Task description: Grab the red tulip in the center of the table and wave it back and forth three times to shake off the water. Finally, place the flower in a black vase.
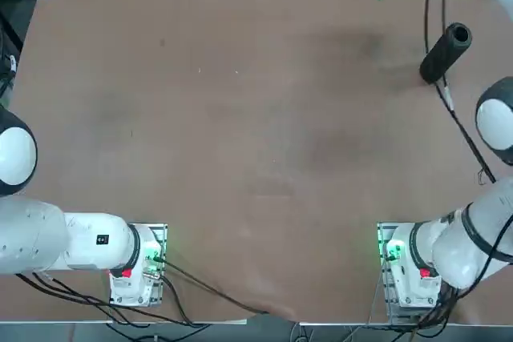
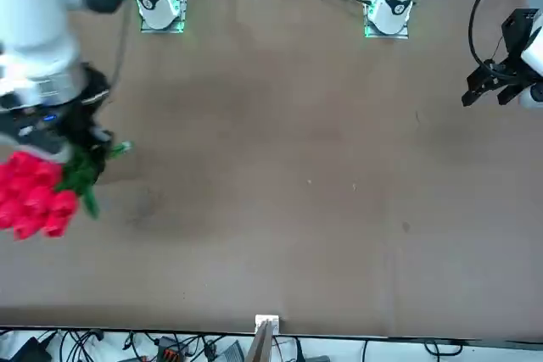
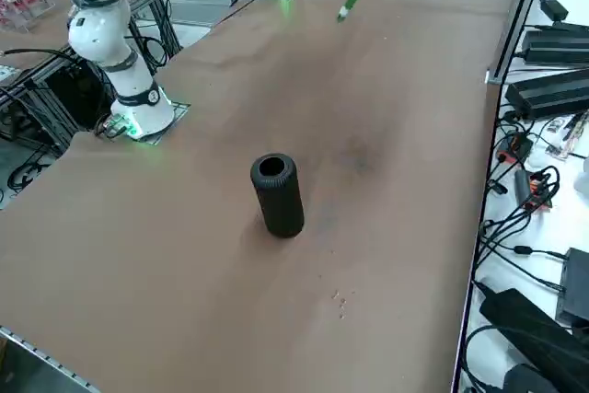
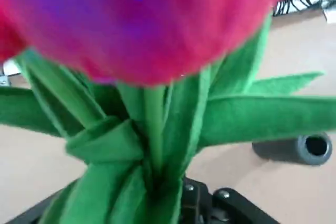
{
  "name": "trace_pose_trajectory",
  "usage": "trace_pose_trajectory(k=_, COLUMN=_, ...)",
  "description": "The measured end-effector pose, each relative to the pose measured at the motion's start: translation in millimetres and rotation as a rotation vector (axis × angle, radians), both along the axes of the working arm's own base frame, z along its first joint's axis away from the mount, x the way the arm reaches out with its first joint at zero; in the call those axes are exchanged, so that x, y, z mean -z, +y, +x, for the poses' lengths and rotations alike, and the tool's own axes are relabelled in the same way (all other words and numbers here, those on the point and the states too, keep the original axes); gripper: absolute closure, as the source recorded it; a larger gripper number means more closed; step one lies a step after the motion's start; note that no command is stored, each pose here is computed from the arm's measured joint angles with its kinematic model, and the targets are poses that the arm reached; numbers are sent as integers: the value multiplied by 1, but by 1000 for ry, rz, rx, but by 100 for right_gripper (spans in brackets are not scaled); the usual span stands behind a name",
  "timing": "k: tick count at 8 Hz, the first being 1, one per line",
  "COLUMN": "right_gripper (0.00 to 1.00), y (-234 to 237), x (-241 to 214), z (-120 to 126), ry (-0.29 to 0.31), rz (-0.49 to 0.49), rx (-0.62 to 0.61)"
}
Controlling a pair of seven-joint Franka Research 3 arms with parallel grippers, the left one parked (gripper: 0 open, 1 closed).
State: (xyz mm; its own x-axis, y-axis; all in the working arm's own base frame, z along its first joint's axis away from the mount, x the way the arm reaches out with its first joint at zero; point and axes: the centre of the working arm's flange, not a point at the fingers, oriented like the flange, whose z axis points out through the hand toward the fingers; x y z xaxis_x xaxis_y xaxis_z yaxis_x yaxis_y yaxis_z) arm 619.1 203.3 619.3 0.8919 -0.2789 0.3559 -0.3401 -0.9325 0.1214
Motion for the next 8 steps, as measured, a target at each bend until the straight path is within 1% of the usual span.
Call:
trace_pose_trajectory(k=1, right_gripper=85, y=0, x=-4, z=-3, ry=-6, rz=-2, rx=22)
trace_pose_trajectory(k=2, right_gripper=85, y=-19, x=-13, z=-1, ry=-17, rz=-9, rx=46)
trace_pose_trajectory(k=3, right_gripper=85, y=-55, x=-25, z=2, ry=-20, rz=-29, rx=53)
trace_pose_trajectory(k=4, right_gripper=85, y=-107, x=-37, z=5, ry=-9, rz=-61, rx=38)
trace_pose_trajectory(k=5, right_gripper=85, y=-170, x=-47, z=7, ry=15, rz=-80, rx=25)
trace_pose_trajectory(k=6, right_gripper=85, y=-236, x=-51, z=6, ry=32, rz=-68, rx=6)
trace_pose_trajectory(k=7, right_gripper=85, y=-296, x=-53, z=2, ry=28, rz=-35, rx=-22)
trace_pose_trajectory(k=8, right_gripper=85, y=-346, x=-53, z=-4, ry=19, rz=-5, rx=-49)
